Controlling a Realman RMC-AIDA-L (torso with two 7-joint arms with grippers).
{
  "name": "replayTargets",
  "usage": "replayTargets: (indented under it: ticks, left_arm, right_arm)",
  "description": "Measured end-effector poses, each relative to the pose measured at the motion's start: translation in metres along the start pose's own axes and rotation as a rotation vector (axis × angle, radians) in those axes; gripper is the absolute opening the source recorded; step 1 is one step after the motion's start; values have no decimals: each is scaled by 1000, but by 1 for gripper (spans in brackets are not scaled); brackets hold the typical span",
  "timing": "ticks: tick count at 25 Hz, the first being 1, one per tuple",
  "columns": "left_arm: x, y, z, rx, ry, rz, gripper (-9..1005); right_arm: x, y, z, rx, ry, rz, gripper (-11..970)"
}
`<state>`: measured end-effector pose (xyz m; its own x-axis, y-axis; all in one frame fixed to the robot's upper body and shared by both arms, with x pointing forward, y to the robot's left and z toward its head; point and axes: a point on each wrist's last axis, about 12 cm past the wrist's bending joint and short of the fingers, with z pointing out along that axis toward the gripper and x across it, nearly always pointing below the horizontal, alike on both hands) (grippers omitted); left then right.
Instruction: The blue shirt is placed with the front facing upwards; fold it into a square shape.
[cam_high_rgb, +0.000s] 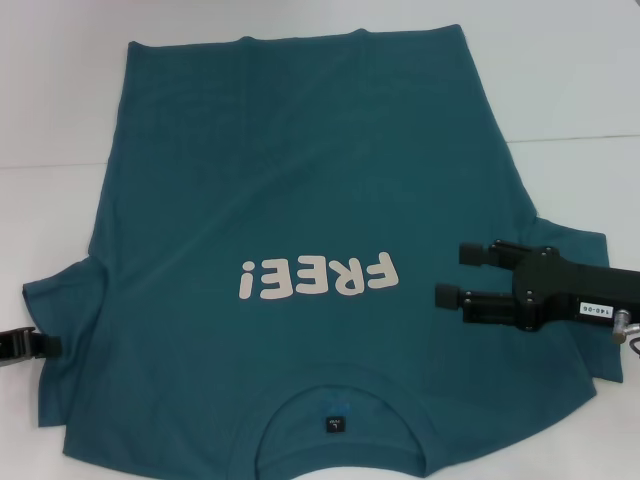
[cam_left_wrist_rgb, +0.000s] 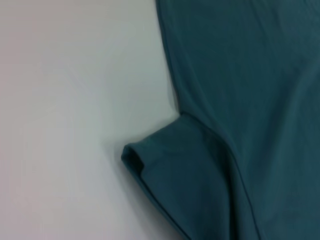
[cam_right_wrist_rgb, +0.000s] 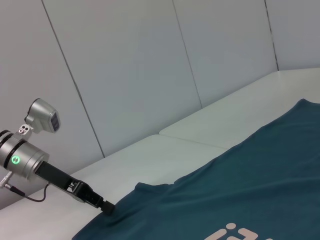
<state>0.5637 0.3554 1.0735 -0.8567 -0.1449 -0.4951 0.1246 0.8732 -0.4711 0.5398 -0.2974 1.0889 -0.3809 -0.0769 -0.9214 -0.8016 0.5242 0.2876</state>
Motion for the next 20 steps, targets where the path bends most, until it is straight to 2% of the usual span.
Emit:
replayTargets:
  ticks: [5,14,20]
  left_arm:
    - [-4,-2,-4,1,-4,26,46]
    - [-26,1,-31,-28,-30,74,47]
    - [-20,5,-28,-48,-12,58,49]
  right_arm:
    - [0,0,-1,-1,-6,13,916]
    - [-1,0,-4,8,-24,19,916]
    - [-1,0,-5,7,-28,20,916]
